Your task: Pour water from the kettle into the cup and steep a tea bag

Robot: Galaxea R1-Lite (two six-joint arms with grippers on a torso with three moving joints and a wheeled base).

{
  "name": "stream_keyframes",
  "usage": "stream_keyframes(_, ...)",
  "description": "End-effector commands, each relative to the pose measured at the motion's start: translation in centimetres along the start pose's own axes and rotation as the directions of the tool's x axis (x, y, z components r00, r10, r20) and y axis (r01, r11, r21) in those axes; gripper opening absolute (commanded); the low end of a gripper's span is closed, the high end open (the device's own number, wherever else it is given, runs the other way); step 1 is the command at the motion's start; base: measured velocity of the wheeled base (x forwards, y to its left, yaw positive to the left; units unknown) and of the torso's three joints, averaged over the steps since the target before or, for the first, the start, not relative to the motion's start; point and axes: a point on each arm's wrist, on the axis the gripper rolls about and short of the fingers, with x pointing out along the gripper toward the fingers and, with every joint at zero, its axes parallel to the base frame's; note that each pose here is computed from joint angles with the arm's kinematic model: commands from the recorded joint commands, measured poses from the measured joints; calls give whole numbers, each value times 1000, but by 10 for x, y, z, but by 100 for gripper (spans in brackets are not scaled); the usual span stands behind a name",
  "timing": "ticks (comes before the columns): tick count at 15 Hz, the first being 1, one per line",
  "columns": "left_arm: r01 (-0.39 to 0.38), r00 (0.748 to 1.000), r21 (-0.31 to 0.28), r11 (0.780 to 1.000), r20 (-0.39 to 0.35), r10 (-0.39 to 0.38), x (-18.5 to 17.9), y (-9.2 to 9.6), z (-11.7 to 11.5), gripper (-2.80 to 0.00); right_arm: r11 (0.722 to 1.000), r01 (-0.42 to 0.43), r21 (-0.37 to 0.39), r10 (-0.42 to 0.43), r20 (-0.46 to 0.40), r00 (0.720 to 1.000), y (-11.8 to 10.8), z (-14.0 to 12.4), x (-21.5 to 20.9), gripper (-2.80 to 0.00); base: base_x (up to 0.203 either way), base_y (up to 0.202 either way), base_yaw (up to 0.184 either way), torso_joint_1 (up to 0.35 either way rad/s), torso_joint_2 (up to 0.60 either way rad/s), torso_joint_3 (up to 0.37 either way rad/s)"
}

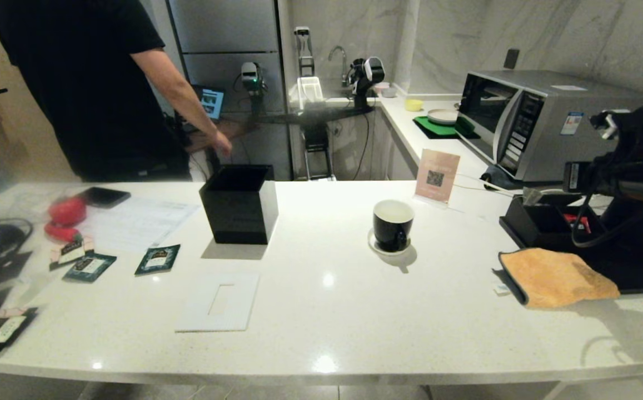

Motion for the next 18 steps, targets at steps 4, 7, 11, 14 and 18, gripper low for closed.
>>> stream_keyframes(4, 0, 1000, 1, 1000, 0, 0, 0, 0, 0, -280, 1000, 25, 0, -25, -32, 999, -8, -30, 43, 0, 0, 0, 0, 0, 0, 0)
stream_keyframes(7, 0, 1000, -1, 1000, 0, 0, 0, 0, 0, -280, 1000, 30, 1, -30, 25, 999, -7, -37, 60, 0, 0, 0, 0, 0, 0, 0)
stream_keyframes(11, -1, 1000, 0, 1000, -1, 1, 0, 0, 0, -280, 999, 32, 2, -32, 54, 998, -7, -43, 78, 0, 0, 0, 0, 0, 0, 0)
stream_keyframes(14, -1, 1000, -1, 1000, -1, 1, 0, 0, 0, -280, 999, 32, 3, -32, 61, 998, -7, -44, 91, 0, 0, 0, 0, 0, 0, 0)
stream_keyframes(18, -1, 1000, 1, 1000, -1, 1, 0, 0, 0, -280, 999, 34, 3, -34, 63, 997, -7, -52, 102, 0, 0, 0, 0, 0, 0, 0)
